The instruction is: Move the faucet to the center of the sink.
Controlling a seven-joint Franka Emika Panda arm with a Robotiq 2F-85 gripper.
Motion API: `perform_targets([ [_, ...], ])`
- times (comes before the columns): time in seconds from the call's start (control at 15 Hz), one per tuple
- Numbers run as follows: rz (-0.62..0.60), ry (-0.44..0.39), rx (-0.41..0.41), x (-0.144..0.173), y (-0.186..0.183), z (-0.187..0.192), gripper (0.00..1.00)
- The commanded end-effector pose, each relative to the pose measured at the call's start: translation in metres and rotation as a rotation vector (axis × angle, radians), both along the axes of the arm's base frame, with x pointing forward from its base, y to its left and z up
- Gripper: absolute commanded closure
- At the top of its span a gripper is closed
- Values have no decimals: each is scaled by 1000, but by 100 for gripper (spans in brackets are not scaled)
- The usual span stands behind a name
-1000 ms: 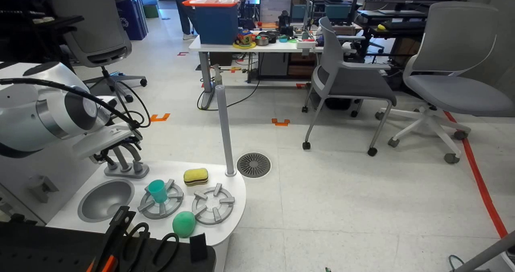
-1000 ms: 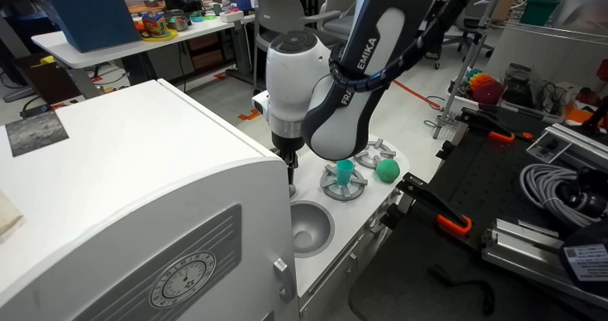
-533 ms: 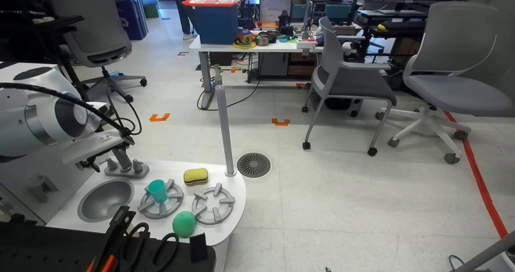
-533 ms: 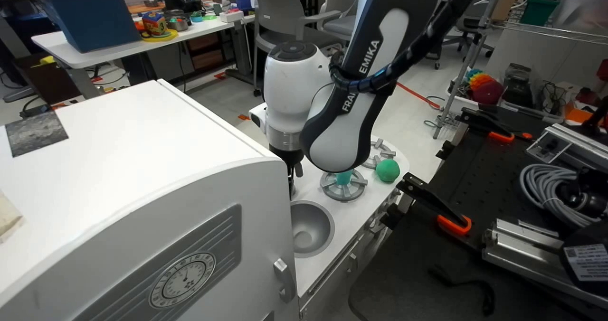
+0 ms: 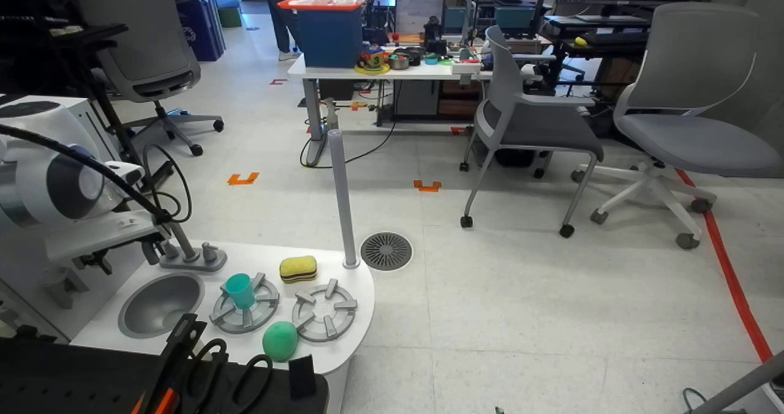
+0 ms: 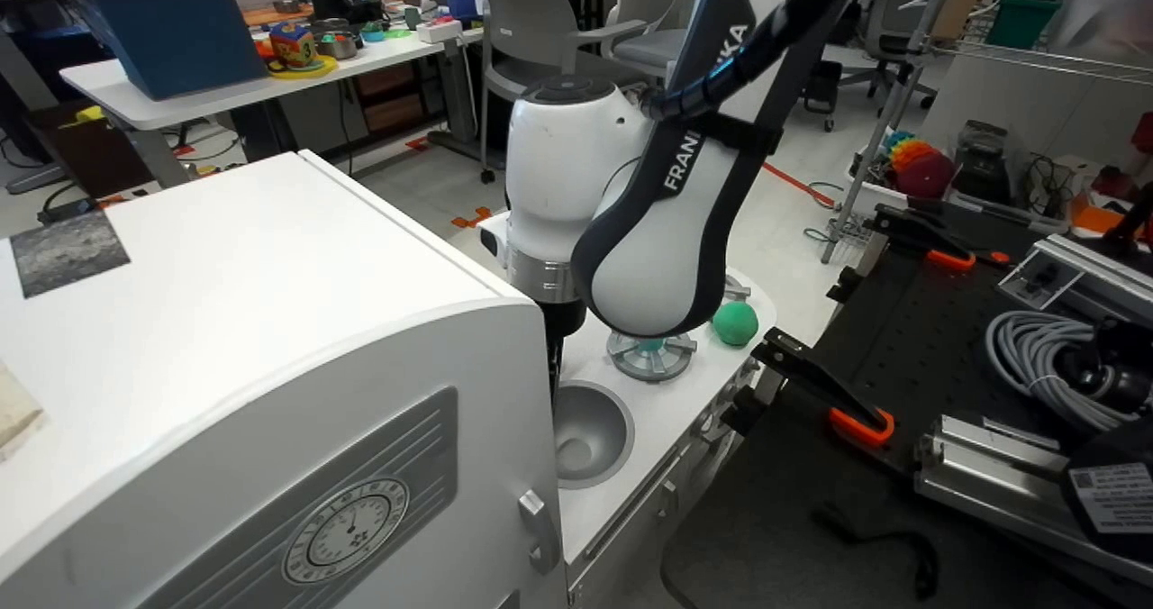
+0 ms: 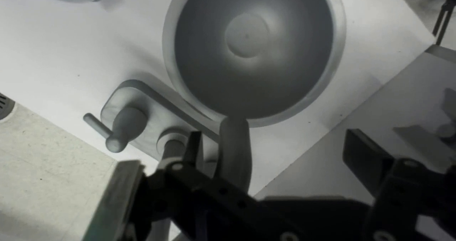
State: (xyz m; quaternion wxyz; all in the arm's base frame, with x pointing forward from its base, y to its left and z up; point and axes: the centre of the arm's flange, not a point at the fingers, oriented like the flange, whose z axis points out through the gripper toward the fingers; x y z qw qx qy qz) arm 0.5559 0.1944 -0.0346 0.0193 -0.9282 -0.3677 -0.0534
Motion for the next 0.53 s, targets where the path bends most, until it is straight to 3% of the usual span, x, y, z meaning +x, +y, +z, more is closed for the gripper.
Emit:
perform_targets([
  [0.0,-48,53,47,-15,6,23,0],
  [0.2,-156,57,62,-16,0,37,0],
  [0.47,-399,67,8,-16,-38,76,0],
])
